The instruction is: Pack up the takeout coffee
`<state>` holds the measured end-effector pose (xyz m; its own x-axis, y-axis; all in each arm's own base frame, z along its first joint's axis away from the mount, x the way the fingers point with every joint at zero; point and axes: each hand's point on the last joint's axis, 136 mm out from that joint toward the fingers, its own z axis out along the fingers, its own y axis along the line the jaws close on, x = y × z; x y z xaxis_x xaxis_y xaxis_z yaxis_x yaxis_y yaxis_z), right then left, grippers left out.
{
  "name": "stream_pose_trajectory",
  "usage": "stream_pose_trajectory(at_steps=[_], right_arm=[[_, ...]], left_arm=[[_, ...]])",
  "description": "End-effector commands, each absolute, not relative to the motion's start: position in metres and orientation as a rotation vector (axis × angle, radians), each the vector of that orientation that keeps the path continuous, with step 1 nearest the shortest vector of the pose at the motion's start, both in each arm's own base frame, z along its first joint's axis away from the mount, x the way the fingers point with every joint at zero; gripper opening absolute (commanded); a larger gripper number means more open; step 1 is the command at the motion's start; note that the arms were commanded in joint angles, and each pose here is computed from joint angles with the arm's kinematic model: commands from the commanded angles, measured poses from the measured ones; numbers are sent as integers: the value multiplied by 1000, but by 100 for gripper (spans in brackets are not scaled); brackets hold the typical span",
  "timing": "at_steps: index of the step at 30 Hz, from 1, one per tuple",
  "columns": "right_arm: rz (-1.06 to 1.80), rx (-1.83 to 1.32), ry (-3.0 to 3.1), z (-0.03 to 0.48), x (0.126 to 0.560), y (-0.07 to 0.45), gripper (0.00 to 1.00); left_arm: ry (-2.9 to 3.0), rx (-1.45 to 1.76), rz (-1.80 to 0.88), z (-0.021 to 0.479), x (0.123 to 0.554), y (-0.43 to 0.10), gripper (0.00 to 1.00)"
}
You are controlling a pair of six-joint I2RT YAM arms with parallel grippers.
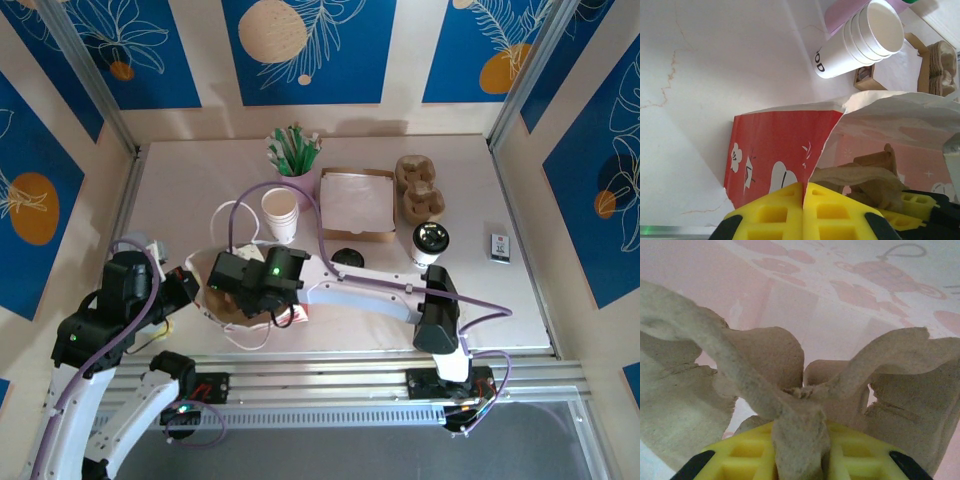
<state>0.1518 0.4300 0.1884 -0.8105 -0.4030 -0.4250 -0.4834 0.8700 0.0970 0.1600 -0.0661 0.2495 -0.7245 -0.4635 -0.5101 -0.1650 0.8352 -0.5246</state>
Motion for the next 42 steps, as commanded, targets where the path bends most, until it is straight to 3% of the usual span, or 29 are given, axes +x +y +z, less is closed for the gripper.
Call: stream_pose_trajectory(at_steps=[1,23,29,37,42], right_arm=[[285,-628,2722,173,155,434,22],[158,-573,2790,138,167,429,29],[116,-534,2794,129,170,423,35],[119,-553,2771,136,168,424,57],[188,-589,2697,173,171,429,72]], left_arm=[[2381,-451,-625,245,157,-71,0],[2376,-437,-666,252,158,-77,0],[2377,-437,-664,252,158,-76,0],[2382,-436,-660,251,158,-76,0],[2392,-435,-651,250,160,-77,0]])
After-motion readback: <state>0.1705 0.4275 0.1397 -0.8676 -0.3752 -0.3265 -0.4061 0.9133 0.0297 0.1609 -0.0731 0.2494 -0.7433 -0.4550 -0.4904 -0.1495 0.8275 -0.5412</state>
